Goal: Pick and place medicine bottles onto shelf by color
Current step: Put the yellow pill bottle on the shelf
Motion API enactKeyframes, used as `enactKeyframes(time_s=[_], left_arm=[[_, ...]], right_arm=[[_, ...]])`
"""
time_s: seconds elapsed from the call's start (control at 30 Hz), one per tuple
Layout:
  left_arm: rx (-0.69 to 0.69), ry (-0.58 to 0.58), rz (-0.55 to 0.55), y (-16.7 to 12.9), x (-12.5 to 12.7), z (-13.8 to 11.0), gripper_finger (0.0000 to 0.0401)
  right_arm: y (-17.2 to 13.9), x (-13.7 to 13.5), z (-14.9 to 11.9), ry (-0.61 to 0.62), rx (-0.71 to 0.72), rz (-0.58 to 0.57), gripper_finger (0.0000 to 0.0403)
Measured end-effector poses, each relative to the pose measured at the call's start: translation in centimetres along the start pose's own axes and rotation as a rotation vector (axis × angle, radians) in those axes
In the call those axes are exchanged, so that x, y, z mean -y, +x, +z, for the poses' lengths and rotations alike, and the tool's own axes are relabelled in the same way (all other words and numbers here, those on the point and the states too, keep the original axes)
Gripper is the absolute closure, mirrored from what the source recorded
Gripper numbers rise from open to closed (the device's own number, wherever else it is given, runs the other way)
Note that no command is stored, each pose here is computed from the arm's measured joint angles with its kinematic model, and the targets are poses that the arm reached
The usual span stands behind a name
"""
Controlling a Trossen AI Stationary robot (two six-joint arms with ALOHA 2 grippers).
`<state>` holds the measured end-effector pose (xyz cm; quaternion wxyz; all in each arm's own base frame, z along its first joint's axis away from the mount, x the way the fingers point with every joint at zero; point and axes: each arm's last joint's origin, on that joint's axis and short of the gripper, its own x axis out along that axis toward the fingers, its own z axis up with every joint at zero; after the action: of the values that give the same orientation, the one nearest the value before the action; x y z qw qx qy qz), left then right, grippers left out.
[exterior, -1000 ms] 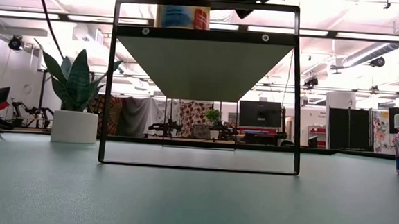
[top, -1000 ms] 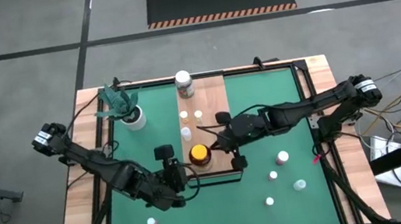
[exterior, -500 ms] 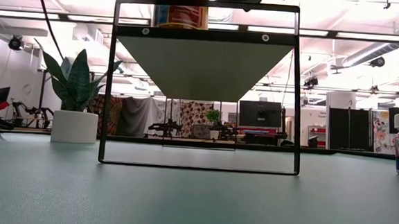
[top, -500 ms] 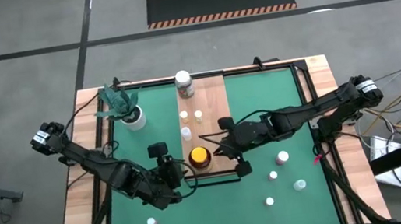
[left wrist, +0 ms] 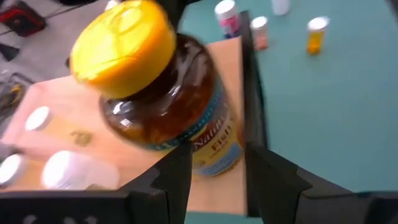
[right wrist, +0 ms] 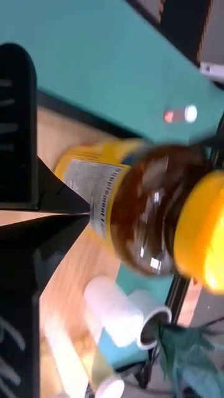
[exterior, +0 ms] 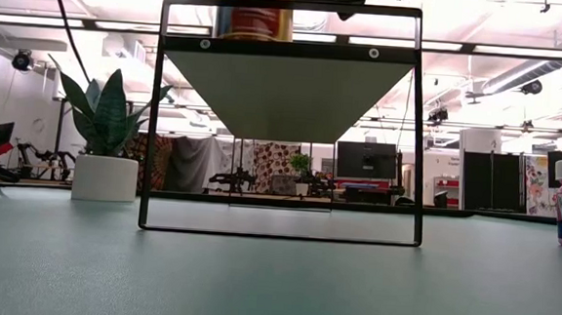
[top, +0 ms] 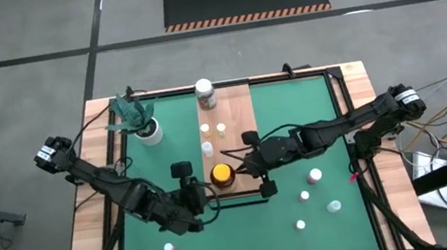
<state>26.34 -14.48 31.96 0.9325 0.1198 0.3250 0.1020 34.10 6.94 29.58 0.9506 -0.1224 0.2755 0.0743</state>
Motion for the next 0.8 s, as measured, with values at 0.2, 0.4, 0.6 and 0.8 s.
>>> enactKeyframes(time_s=[0.2, 0.4, 0.6, 0.8], left_arm=[[-0.042, -0.013, 0.08, 0.0, -0.4, -0.7, 0.0267], [-0.076, -0.04, 0.044, -0.4, -0.5, -1.0, 0.0267], [-0.048, -0.057, -0.003, -0.6, -0.2, -0.7, 0.0267], [-0.038, 0.008, -0.024, 0.1, 0.4, -0.8, 0.0267]], right_arm=[[0.7, -0.9, -0.1, -0.012, 0.01, 0.075, 0.0394], [0.0, -1.2, 0.0, -0.024, -0.008, 0.052, 0.0394], [-0.3, -0.7, 0.1, -0.034, -0.007, -0.042, 0.0394], [-0.2, 0.0, 0.2, -0.024, 0.004, -0.125, 0.0394]])
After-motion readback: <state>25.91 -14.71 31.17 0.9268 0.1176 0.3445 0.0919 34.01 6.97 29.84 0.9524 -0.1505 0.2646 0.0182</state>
